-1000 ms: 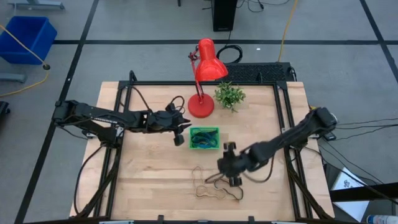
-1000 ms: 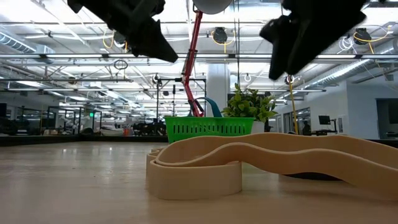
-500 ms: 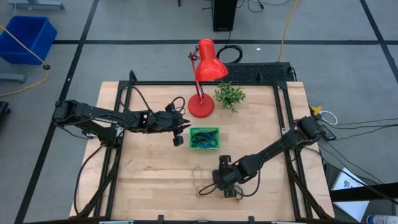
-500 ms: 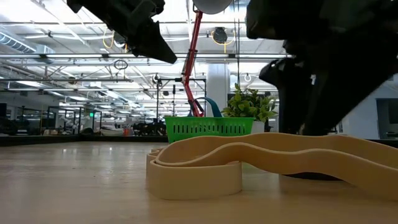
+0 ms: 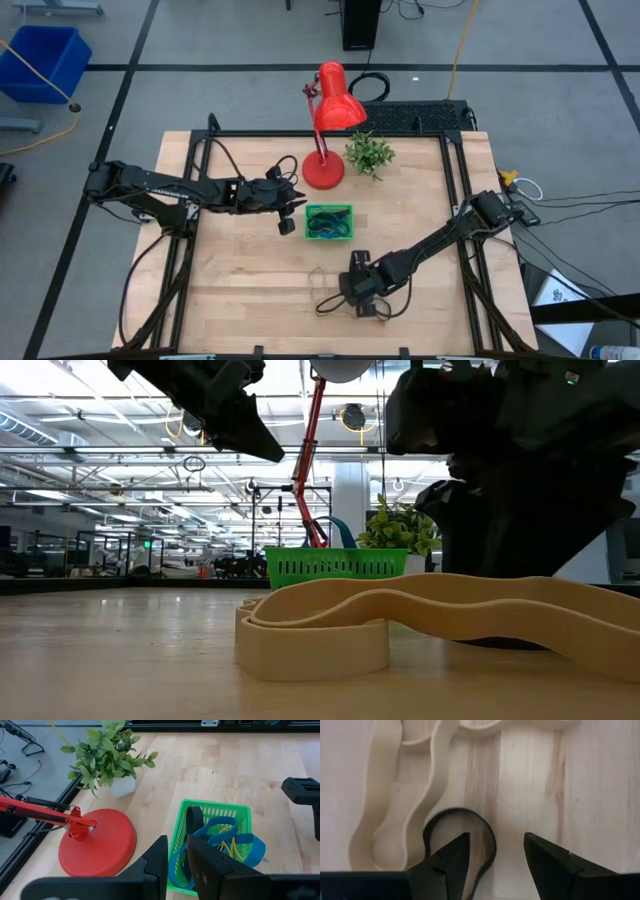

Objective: Pick and place rubber bands into bin
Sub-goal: Put the black rubber band into the green bin

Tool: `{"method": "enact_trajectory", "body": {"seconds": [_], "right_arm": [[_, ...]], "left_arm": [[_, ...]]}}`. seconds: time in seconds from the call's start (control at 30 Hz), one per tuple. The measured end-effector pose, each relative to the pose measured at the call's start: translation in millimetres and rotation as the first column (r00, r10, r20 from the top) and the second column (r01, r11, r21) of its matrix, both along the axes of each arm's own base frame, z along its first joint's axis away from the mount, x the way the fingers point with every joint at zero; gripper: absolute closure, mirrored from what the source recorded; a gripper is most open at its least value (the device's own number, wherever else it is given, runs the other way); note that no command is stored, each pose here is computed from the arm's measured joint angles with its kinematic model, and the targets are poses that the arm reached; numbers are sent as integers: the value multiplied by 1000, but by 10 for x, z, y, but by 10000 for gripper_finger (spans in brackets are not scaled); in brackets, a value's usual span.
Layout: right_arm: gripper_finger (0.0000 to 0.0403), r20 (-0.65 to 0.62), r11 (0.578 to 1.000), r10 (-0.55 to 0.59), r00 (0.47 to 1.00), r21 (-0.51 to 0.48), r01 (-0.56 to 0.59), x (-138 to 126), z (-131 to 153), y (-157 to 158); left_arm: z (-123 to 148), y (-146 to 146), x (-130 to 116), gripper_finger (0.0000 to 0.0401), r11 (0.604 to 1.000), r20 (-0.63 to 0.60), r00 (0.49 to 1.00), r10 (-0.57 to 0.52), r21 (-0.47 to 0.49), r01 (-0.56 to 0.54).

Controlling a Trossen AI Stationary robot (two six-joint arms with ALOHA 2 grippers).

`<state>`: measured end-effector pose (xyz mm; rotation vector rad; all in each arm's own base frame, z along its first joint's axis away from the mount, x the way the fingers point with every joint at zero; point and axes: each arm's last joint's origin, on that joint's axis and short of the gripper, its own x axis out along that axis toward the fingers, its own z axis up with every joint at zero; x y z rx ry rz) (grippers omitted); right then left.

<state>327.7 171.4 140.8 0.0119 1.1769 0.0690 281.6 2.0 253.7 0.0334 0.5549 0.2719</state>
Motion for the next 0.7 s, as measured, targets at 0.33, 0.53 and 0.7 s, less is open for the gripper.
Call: {"method": "enact_trajectory", "body": {"seconds": [0.33, 0.53, 0.7], "right_arm": [[222, 3, 1000, 4, 1000, -1, -4, 2, 2, 1], [237, -8, 998, 51, 999, -22, -51, -25, -35, -12], [280, -33, 999, 41, 999, 11, -41, -96, -120, -44]], "left_arm": [[0, 0, 0, 325, 1000, 0, 1000, 0, 0, 0], [0, 0, 0, 324, 1000, 0, 1000, 1, -1, -1], [0, 0, 0, 325, 1000, 0, 1000, 1, -1, -1]]}}
